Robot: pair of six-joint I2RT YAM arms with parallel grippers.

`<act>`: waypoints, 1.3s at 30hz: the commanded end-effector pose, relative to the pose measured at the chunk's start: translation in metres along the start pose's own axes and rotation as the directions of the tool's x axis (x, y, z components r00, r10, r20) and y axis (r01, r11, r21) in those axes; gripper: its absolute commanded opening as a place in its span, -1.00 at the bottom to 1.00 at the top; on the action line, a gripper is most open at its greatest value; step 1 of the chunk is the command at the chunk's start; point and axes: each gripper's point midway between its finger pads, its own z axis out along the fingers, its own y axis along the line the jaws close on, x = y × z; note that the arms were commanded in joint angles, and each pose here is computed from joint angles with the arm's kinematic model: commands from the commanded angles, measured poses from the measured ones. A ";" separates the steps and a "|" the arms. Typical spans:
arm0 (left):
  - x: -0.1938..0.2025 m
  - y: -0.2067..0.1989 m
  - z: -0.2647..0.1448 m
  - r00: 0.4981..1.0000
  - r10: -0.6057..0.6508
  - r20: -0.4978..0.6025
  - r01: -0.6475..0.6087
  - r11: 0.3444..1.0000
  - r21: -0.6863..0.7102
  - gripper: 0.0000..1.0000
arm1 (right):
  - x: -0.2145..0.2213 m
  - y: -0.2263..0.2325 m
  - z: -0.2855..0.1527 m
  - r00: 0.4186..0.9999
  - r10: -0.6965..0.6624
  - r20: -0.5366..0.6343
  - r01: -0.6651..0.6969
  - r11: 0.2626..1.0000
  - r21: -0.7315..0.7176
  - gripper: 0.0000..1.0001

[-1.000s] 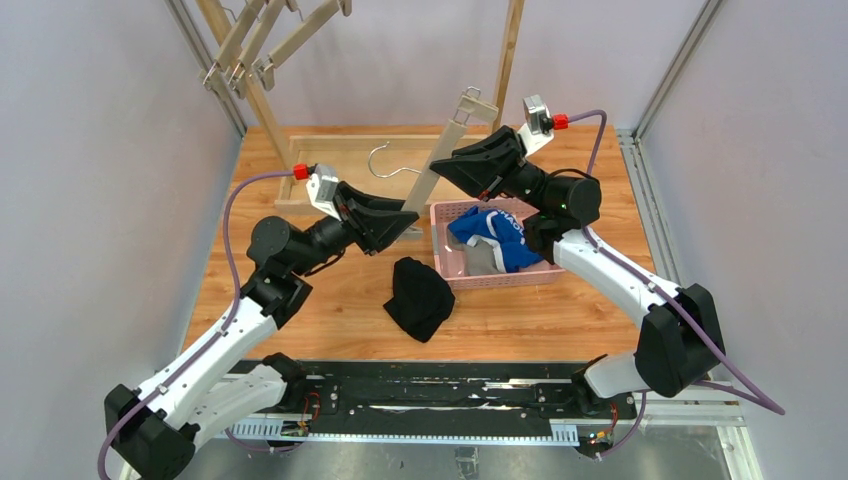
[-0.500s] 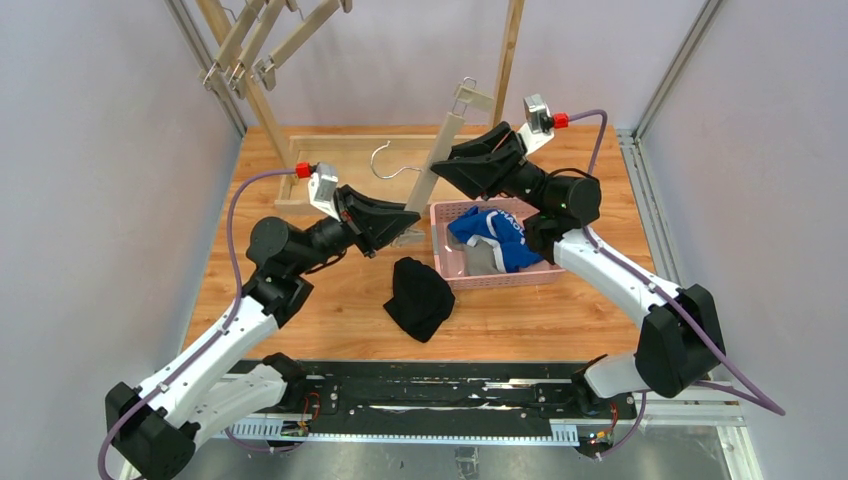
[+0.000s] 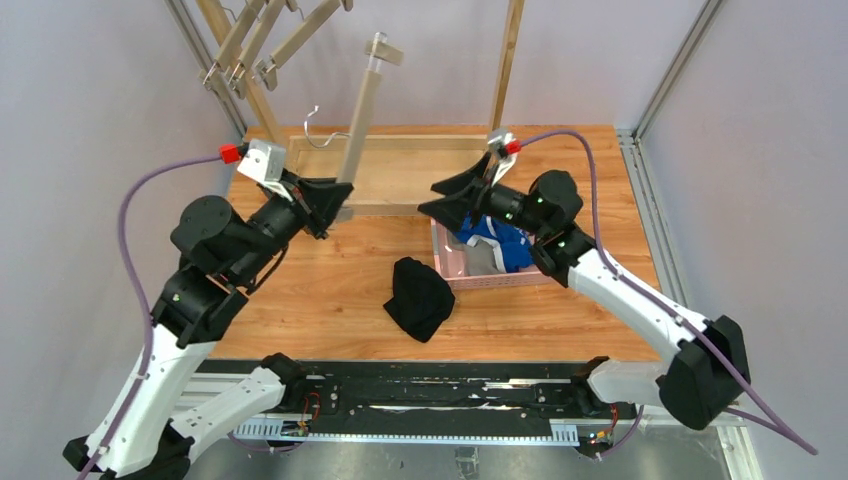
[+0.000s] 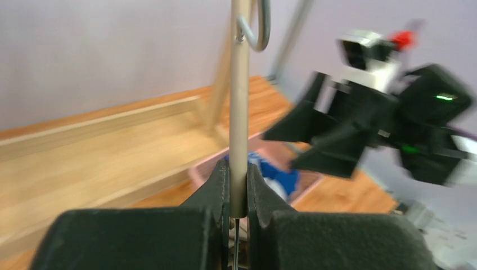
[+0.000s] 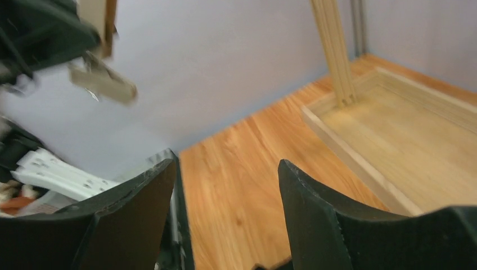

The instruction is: Remove the underwear clipped to the hanger

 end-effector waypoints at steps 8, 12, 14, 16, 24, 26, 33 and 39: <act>0.064 0.104 -0.033 0.826 0.122 -0.550 -0.388 0.831 -0.398 -1.00 | 0.176 -0.026 -0.060 0.737 -0.169 -0.655 0.360 0.917 0.169 0.35; 0.070 0.109 -0.017 0.801 0.125 -0.585 -0.411 0.826 -0.386 -1.00 | 0.212 -0.018 -0.066 0.619 -0.213 -0.756 0.428 0.899 0.097 0.29; 0.069 0.113 -0.009 0.802 0.121 -0.586 -0.406 0.829 -0.384 -1.00 | 0.226 -0.015 -0.067 0.558 -0.246 -0.792 0.468 0.882 0.056 0.29; 0.069 0.117 -0.001 0.811 0.098 -0.576 -0.368 0.851 -0.374 -1.00 | 0.238 -0.013 -0.066 0.509 -0.270 -0.817 0.497 0.868 0.022 0.29; 0.041 0.126 0.023 0.850 0.083 -0.520 -0.316 0.870 -0.379 -0.99 | 0.284 -0.013 -0.063 0.396 -0.248 -0.884 0.461 0.887 -0.042 0.32; 0.037 0.124 0.030 0.851 0.087 -0.518 -0.312 0.876 -0.366 -1.00 | 0.298 -0.012 -0.062 0.384 -0.235 -0.893 0.435 0.899 -0.050 0.32; 0.030 0.121 0.046 0.849 0.097 -0.519 -0.305 0.893 -0.332 -1.00 | 0.343 -0.014 -0.066 0.356 -0.170 -0.919 0.355 0.934 -0.035 0.24; 0.019 0.120 0.053 0.853 0.103 -0.511 -0.300 0.898 -0.321 -1.00 | 0.365 -0.009 -0.069 0.322 -0.118 -0.939 0.298 0.954 -0.018 0.13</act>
